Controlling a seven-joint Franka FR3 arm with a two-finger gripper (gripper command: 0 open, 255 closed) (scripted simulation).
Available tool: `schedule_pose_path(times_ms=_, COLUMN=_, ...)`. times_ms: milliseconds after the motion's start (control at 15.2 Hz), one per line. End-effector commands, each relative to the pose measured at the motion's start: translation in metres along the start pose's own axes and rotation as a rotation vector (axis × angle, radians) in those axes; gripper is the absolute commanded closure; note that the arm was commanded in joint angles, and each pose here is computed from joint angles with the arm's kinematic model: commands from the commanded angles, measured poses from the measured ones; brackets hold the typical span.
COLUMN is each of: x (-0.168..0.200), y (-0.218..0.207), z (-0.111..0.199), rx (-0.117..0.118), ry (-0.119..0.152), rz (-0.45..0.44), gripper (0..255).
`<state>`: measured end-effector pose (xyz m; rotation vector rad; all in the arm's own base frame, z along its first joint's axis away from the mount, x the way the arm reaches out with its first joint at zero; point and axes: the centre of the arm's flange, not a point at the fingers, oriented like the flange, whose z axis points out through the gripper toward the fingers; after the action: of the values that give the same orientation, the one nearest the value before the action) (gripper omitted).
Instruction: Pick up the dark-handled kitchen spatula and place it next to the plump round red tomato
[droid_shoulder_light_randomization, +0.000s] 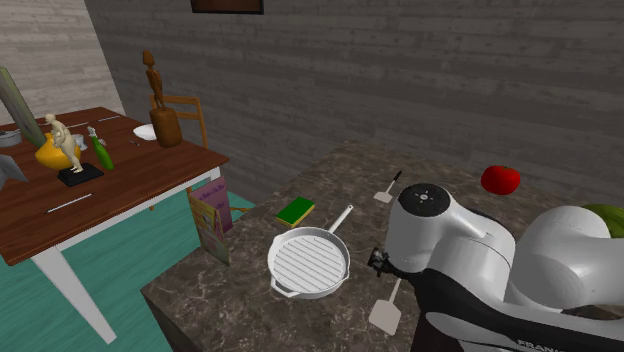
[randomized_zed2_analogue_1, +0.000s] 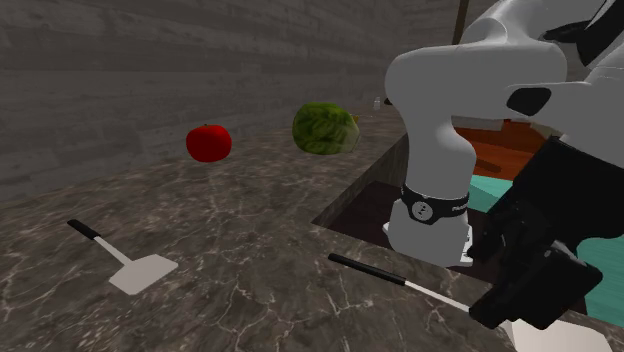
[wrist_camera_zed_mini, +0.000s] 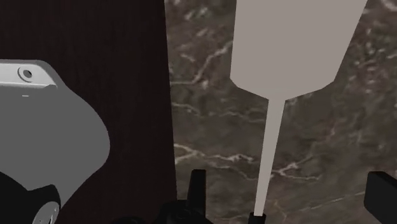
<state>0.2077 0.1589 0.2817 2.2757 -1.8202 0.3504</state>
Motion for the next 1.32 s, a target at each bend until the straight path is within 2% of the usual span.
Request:
schedule_pose_path(times_ms=0, x=-0.003, y=0.000, z=0.011, rx=-0.001, ry=0.003, rz=0.017, gripper=0)
schedule_pose_path(times_ms=330, x=-0.003, y=0.000, z=0.035, rx=-0.001, ry=0.003, rz=0.017, gripper=0)
schedule_pose_path(times_ms=792, x=-0.003, y=0.000, z=0.035, rx=-0.001, ry=0.003, rz=0.017, gripper=0)
schedule_pose_path(times_ms=858, x=-0.003, y=0.000, z=0.035, rx=-0.001, ry=0.003, rz=0.017, gripper=255)
schedule_pose_path(times_ms=1254, x=-0.004, y=-0.001, z=0.036, rx=0.000, ry=0.003, rz=0.016, gripper=255)
